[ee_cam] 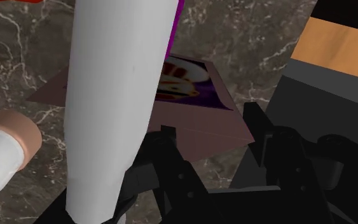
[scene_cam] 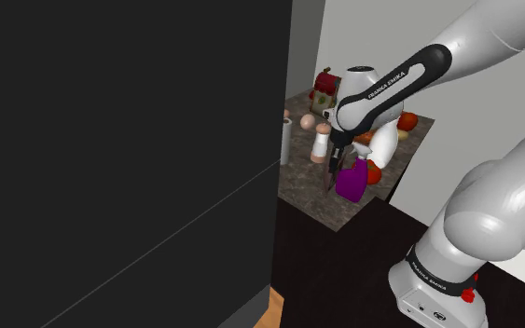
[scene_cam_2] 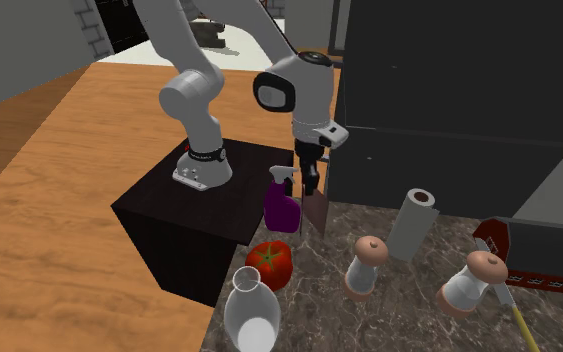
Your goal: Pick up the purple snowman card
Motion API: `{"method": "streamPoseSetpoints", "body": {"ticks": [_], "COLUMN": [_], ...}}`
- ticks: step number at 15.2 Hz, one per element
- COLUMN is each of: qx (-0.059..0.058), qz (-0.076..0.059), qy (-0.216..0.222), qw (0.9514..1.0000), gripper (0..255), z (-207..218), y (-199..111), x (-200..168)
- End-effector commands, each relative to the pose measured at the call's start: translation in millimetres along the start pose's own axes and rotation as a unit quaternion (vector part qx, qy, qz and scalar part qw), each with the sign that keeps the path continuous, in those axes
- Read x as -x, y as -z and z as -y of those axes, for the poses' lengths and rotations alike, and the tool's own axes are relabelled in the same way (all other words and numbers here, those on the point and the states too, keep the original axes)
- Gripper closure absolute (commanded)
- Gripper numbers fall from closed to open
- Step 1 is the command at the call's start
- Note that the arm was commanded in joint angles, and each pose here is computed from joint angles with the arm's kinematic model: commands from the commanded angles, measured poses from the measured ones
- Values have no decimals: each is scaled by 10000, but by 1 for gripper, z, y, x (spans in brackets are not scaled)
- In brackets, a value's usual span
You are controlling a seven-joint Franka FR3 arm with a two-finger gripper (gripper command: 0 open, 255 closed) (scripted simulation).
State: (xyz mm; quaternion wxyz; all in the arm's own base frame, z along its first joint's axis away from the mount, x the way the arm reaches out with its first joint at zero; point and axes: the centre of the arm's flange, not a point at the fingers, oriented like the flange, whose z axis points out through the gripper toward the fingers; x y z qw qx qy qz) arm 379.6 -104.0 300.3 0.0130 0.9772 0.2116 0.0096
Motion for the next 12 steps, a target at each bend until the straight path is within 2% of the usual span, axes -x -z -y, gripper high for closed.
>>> {"method": "streamPoseSetpoints", "body": {"ticks": [1,10,12], "qx": [-1,-1,-1], "qz": [2,2,2], "qy": [0,0,0], "qw": [10000,10000,10000], "gripper": [255,255,255], "z": [-1,-3,-3], "y": [11,59,60], "x": [1,0,0]}}
